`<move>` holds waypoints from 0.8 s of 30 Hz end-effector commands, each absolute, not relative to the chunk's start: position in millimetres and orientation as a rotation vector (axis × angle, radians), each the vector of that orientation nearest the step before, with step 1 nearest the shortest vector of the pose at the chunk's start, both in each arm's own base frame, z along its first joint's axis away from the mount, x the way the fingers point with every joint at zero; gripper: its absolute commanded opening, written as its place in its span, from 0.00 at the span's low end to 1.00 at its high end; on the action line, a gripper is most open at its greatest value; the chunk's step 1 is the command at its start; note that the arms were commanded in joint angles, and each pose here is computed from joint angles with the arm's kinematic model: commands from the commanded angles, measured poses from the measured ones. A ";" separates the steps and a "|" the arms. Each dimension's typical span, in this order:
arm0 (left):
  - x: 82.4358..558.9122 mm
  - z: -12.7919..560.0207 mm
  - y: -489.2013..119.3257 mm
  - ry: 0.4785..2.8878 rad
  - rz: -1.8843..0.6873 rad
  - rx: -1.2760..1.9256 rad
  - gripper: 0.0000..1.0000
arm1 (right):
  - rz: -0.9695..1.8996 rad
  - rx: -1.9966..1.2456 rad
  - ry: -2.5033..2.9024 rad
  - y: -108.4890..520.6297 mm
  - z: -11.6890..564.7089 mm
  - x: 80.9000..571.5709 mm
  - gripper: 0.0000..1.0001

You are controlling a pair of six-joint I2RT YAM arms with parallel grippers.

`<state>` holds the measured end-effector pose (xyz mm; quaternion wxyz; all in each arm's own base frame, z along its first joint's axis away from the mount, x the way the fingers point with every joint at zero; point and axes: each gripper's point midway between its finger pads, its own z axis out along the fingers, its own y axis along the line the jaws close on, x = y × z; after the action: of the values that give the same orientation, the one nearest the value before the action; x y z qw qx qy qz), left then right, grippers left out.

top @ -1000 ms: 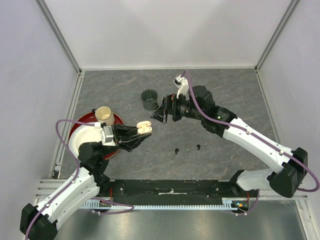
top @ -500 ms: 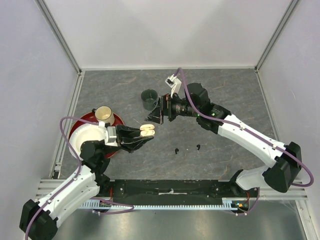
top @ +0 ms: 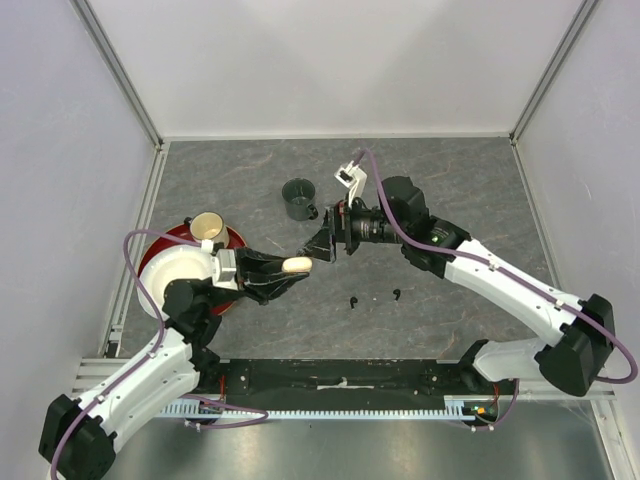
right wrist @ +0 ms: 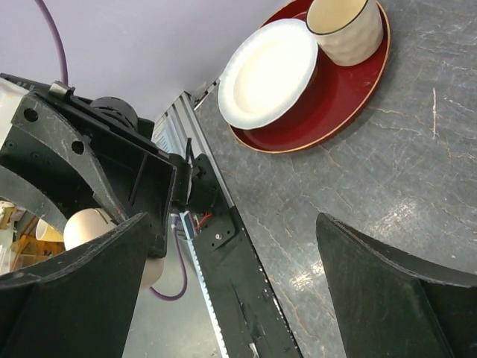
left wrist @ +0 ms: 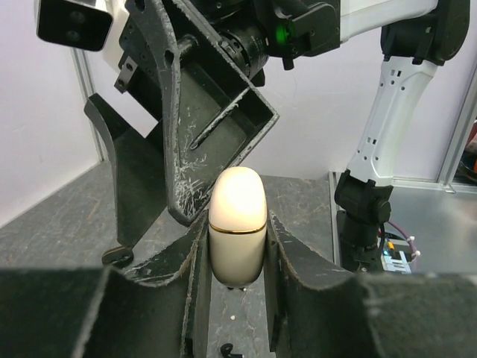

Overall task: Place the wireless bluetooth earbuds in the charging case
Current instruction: Close the charging case, then place the charging case at the center of the board.

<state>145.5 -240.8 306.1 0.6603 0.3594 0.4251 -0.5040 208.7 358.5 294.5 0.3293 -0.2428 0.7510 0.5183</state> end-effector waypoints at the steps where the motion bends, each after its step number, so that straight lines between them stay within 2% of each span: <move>1: 143.5 320.4 -239.2 0.922 -1.158 0.784 0.02 | 1.348 -0.657 1.880 350.7 313.2 202.7 0.98; 5: 143.9 318.2 -240.1 0.942 -1.170 0.782 0.02 | 1.194 -0.460 1.919 332.0 308.9 226.3 0.98; 7: 146.5 319.1 -240.1 0.976 -1.187 0.756 0.02 | 0.994 -0.237 1.929 305.6 303.1 258.2 0.98; 12: 182.2 298.9 -242.5 1.284 -1.190 0.585 0.02 | 0.710 0.115 1.904 237.3 297.6 281.2 0.98; 17: 216.3 266.0 -248.7 1.513 -1.223 0.375 0.02 | 0.675 0.141 1.899 218.9 294.4 274.0 0.98; 21: 238.9 217.3 -269.7 1.781 -1.322 0.212 0.02 | 0.665 0.139 1.940 215.3 281.6 267.8 0.98; 24: 245.6 205.2 -283.2 1.839 -1.388 0.185 0.02 | 0.681 0.137 1.973 216.2 271.9 262.2 0.98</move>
<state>234.3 -269.3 206.0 0.4593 0.1385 0.7101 -0.5154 266.2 224.2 286.8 0.5148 0.0404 0.8046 0.2931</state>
